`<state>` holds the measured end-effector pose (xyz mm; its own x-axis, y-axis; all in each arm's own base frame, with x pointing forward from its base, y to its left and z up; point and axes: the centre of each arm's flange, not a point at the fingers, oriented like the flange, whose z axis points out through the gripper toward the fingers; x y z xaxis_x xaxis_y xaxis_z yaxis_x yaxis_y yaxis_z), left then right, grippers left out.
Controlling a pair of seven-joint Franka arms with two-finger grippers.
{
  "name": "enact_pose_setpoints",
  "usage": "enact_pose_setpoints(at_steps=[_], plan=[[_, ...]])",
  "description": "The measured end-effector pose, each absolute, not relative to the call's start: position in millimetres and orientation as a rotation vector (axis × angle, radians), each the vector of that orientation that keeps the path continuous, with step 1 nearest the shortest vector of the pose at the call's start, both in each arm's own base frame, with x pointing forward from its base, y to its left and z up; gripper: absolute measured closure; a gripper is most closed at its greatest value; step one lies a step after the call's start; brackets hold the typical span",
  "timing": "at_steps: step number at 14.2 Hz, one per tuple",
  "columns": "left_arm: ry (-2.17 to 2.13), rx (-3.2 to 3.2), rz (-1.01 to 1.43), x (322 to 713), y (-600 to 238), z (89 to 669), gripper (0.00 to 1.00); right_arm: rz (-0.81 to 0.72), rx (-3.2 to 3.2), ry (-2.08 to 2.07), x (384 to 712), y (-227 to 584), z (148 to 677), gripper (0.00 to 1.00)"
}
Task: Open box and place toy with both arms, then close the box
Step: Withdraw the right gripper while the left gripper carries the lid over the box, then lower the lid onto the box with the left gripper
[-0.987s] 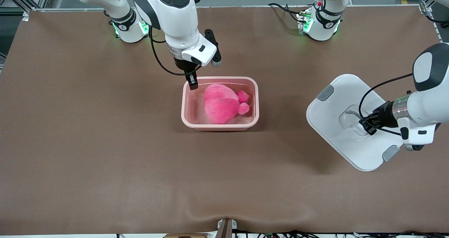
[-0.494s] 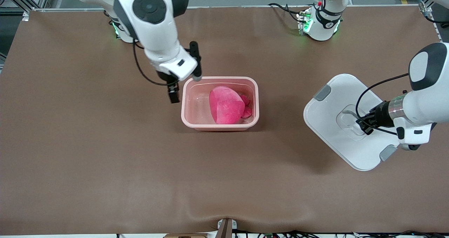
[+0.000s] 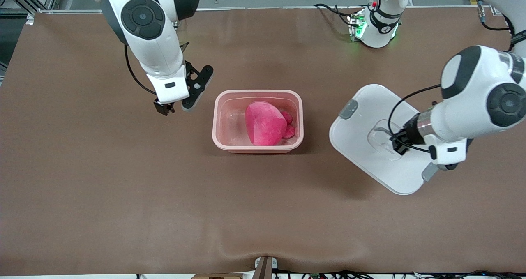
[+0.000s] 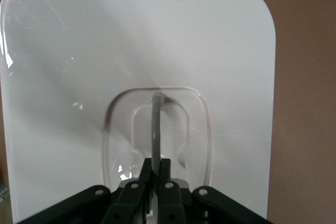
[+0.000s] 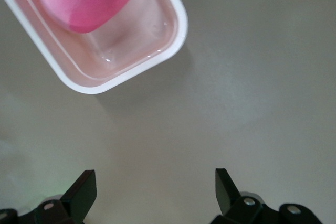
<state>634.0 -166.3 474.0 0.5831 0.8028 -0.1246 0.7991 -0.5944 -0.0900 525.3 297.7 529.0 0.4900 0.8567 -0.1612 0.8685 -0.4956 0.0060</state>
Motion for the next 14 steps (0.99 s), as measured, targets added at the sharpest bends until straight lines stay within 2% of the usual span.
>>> enact_pose_setpoints(at_steps=[6,10,14], plan=[[-1.634,-2.651,0.196,610.1,-250.8,477.7,0.93,-0.115,2.853,1.119,578.3,160.3,564.6,0.0],[-1.807,-2.546,0.174,584.0,-313.4,480.4,0.93,-0.052,2.996,0.757,576.5,92.0,599.6,0.0],[-1.97,-2.471,0.153,559.0,-366.8,484.2,0.93,-0.133,3.101,0.485,568.9,45.7,612.0,0.0]])
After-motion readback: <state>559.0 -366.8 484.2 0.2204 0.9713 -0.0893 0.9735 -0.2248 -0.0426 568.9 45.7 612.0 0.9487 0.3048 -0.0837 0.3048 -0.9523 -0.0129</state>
